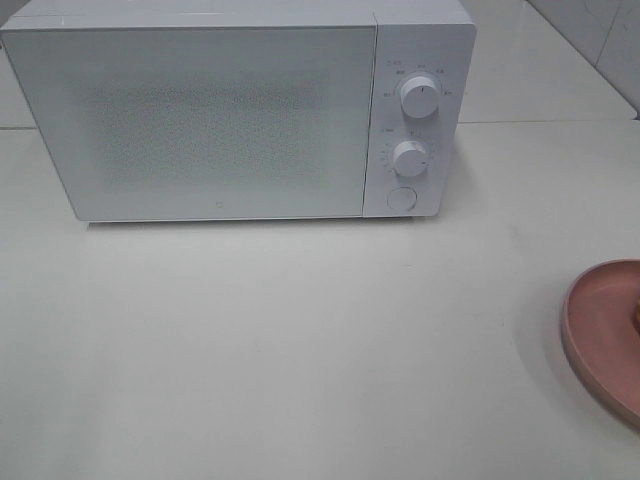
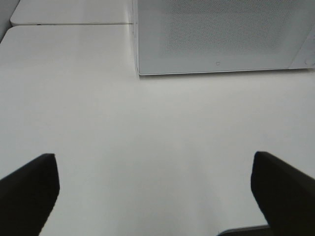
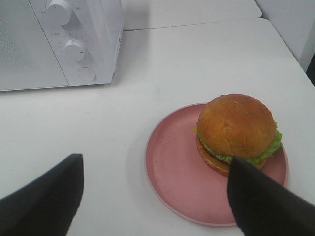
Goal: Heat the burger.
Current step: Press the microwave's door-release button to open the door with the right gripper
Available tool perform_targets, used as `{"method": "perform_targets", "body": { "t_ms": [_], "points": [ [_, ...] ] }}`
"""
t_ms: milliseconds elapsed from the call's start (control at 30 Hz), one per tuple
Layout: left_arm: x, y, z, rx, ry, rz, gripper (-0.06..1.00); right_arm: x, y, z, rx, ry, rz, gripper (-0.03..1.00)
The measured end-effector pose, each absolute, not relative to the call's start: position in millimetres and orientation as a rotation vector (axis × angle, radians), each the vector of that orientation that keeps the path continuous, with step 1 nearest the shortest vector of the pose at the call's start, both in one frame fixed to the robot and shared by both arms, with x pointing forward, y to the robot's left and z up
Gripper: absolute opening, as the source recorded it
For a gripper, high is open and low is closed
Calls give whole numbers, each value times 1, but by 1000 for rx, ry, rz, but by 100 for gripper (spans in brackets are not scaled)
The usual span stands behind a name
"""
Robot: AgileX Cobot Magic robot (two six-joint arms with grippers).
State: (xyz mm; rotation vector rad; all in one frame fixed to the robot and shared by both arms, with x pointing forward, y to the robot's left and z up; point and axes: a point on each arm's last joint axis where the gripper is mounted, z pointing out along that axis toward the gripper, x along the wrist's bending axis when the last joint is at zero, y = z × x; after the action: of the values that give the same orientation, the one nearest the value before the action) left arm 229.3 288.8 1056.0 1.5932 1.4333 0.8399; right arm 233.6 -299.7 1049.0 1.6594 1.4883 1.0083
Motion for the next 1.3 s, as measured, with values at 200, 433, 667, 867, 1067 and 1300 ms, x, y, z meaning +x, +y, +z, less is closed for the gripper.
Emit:
{"method": "perform_targets", "body": {
  "t_ms": [200, 433, 667, 867, 1067, 1300],
  "points": [
    [229, 289, 1056, 1593, 1433, 840, 98, 234, -300, 1049, 1659, 1488, 1008, 77],
    [229, 289, 1056, 1593, 1433, 840, 98, 234, -300, 1049, 1659, 1488, 1008, 77],
    [229, 289, 1056, 1593, 1433, 840, 98, 233, -300, 1050, 1656, 1485, 1012, 77],
    [229, 289, 1056, 1593, 1433, 840, 98, 237, -300, 1073, 1610, 1444, 1056, 77],
    [229, 289, 1056, 1593, 1433, 840, 98, 270, -299, 1083, 1618, 1454, 1047, 77],
    [229, 289, 1056, 1593, 1433, 840, 98, 297, -298, 1087, 1620, 1459, 1043, 77]
  ]
}}
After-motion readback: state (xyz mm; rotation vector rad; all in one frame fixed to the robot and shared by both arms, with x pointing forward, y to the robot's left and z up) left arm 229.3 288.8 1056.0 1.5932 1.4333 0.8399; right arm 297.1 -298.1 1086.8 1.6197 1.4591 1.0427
